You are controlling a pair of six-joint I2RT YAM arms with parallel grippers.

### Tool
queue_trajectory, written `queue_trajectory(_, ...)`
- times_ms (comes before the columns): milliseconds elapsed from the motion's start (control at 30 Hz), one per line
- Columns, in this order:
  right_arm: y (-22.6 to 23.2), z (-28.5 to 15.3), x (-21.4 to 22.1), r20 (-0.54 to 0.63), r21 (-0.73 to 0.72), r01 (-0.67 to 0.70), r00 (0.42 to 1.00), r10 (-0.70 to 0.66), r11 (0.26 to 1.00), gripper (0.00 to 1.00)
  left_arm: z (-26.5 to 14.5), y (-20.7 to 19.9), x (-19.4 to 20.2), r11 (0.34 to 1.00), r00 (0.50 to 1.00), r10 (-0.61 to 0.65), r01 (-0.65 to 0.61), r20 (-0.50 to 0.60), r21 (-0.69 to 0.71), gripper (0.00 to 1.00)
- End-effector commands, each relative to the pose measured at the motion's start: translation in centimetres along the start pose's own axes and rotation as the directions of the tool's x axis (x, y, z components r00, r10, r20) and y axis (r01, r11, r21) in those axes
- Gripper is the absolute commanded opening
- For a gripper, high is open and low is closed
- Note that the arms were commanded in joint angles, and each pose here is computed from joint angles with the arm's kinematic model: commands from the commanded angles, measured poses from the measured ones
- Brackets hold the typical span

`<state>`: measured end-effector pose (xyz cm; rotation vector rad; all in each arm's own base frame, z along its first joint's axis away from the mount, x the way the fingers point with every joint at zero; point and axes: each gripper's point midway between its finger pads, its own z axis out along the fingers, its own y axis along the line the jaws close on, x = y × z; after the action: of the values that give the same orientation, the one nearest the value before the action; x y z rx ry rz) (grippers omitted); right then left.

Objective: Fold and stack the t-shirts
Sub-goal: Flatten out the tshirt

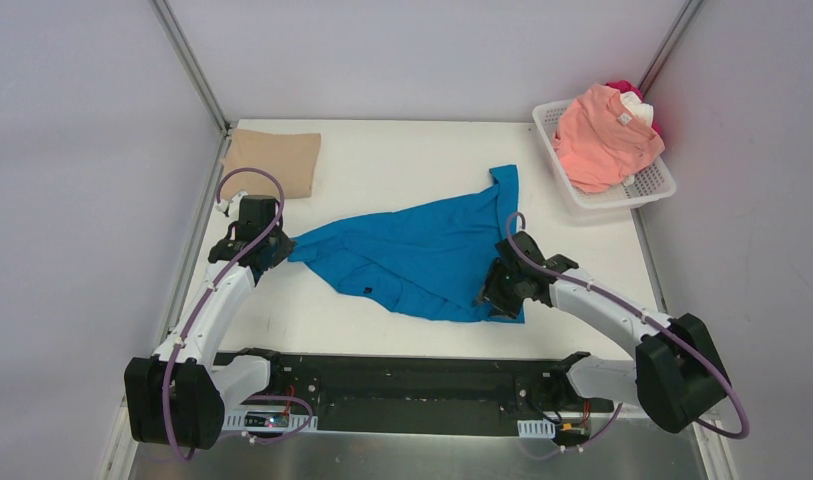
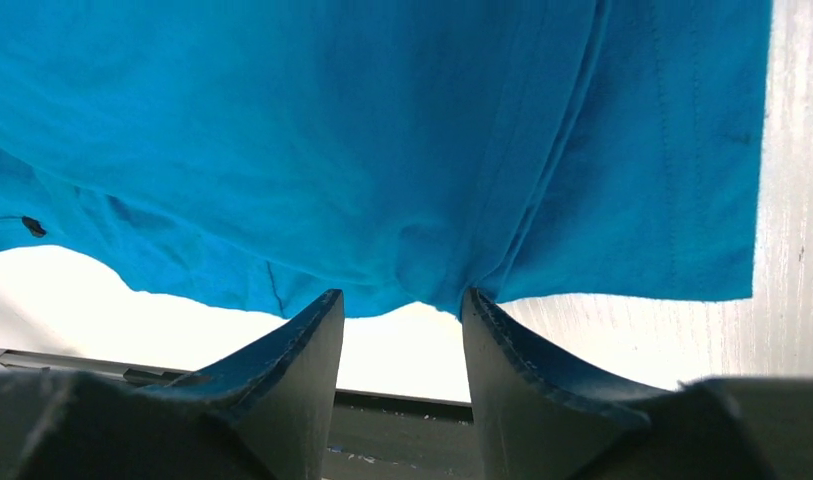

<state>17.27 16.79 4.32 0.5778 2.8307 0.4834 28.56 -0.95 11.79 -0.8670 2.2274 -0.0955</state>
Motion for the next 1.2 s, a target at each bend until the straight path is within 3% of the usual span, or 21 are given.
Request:
queue_trajectory(0, -0.5, 1.1, -0.7, 0.039, 0.026, 0.031, 0.999, -0.032, 0.999, 0.49, 0.4, 0.4, 0.1, 1.000, 1.000, 0.000, 0.000, 0.006, -0.015, 0.00)
queue_trajectory(300, -2.2, 2.5, -1.3, 0.071, 0.105, 0.015, 0.997, -0.023, 0.994, 0.40, 0.2, 0.4, 0.1, 1.000, 1.000, -0.002, 0.002, 0.012, -0.009, 0.00)
queue_trajectory(533, -4.4, 1.9, -0.7, 0.088, 0.163, 0.010, 0.996, -0.024, 0.987, 0.39, 0.1, 0.3, 0.0, 1.000, 1.000, -0.003, 0.003, 0.015, -0.006, 0.00)
queue_trajectory(833, -4.0, 1.6, 0.5, 0.052, 0.095, 0.007, 0.999, -0.012, 0.995, 0.34, 0.1, 0.4, 0.0, 1.000, 1.000, -0.005, 0.005, 0.016, -0.006, 0.00)
queue_trajectory(1167, -3.0, 1.4, -0.2, 0.097, 0.041, 0.006, 0.995, -0.010, 0.999, 0.14, 0.1, 0.4, -0.1, 1.000, 1.000, -0.005, 0.005, 0.020, -0.006, 0.00)
